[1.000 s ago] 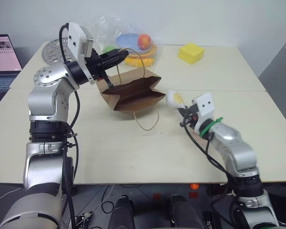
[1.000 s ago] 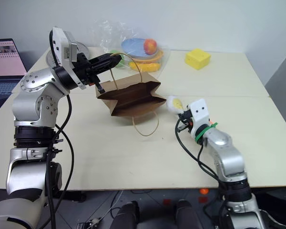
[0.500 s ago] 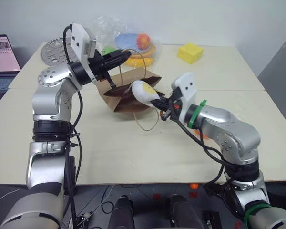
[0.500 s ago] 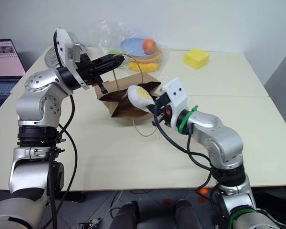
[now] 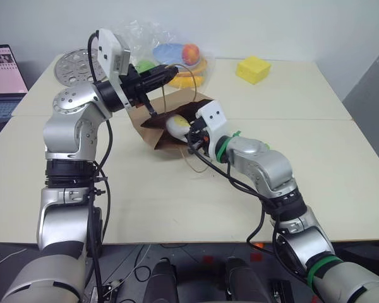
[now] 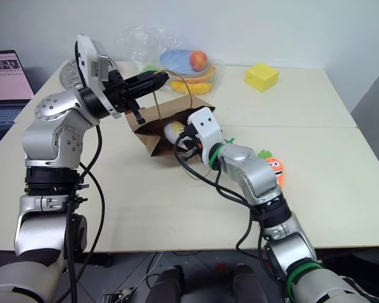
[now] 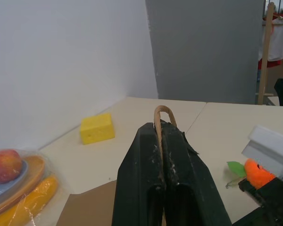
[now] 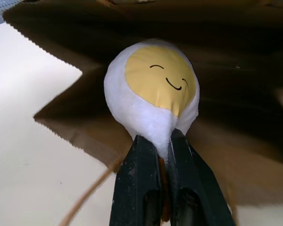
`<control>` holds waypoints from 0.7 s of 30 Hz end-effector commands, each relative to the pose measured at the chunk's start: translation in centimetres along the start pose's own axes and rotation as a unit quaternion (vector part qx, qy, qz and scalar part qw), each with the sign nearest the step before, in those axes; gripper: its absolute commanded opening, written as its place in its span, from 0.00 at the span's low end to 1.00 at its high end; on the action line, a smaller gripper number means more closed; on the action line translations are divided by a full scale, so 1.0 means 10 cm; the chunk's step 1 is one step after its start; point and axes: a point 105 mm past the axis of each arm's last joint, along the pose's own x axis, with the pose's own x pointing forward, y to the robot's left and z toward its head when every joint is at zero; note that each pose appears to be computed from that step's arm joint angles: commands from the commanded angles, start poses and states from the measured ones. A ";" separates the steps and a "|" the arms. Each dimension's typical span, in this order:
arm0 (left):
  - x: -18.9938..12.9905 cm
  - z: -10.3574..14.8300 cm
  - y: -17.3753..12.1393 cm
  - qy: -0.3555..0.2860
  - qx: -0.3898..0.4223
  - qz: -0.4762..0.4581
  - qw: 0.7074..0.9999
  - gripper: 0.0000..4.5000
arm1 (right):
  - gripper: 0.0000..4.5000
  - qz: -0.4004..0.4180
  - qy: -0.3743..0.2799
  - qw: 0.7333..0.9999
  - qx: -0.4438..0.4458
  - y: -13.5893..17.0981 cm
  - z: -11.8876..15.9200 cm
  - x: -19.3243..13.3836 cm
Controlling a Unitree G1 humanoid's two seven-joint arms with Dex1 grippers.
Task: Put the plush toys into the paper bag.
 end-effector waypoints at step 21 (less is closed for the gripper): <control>-0.05 0.19 -0.12 -0.027 -0.017 -0.021 0.999 0.00 | 0.42 -0.014 -0.061 0.998 -0.003 -0.07 0.19 0.44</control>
